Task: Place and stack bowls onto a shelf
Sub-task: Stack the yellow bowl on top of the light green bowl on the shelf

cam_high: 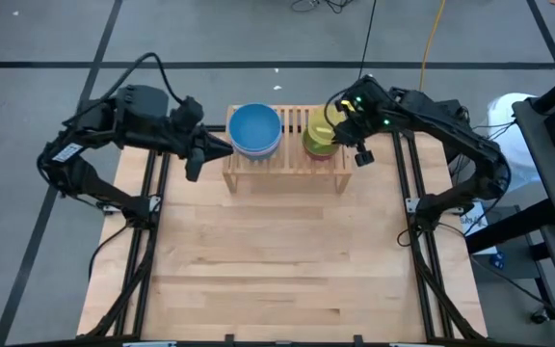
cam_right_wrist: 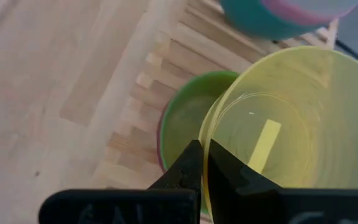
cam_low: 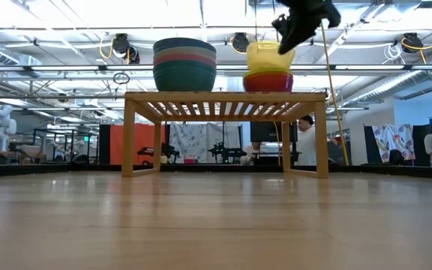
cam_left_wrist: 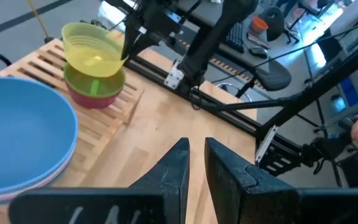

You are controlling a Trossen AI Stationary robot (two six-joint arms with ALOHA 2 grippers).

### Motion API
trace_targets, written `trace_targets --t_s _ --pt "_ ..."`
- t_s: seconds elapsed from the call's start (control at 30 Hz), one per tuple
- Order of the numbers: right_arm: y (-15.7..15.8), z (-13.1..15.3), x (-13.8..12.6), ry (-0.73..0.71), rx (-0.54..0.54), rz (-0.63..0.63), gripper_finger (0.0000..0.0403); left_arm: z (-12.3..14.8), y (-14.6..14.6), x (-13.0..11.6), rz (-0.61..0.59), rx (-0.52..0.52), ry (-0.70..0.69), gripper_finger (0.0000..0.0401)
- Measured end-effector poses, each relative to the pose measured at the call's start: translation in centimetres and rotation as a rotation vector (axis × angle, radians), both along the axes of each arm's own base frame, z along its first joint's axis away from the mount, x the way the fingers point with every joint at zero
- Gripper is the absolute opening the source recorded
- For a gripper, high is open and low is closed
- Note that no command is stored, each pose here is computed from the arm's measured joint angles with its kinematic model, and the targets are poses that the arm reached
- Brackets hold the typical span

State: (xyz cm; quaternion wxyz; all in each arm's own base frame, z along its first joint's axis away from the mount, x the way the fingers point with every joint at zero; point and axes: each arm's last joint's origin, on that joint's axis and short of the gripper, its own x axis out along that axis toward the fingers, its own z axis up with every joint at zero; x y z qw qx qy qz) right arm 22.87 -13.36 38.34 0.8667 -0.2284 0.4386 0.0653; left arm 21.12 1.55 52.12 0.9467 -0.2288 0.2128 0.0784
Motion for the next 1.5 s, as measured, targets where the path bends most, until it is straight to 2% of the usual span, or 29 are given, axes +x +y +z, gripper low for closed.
trace_targets --t_s 0.37,0.57,0.8,1.03,1.23,1.5 --pt "-2.5 -3.4 2.0 0.105 0.103 0.040 0.0000 0.0 -0.1 -0.8 0.010 -0.018 0.014 0.0053" --pt "-2.8 -3.8 2.3 0.102 0.124 0.060 0.0000 0.0 -0.1 -0.8 0.010 -0.019 0.016 0.0053" --pt "-3.1 -3.7 2.7 0.080 0.147 -0.082 0.0002 -0.1 -0.1 -0.8 0.011 -0.023 0.032 0.0053" --pt "-3.2 -3.7 2.7 0.075 0.168 -0.131 0.0037 -0.2 -0.1 -0.9 0.008 -0.025 0.035 0.0053" --pt "-2.4 -3.5 2.9 0.075 0.164 -0.106 0.0075 -0.2 -0.1 -0.9 0.001 -0.025 0.045 0.0053" --pt "0.2 -1.0 1.6 0.001 0.120 -0.047 0.0096 -0.8 -0.1 -1.7 0.019 -0.021 0.122 0.0053"
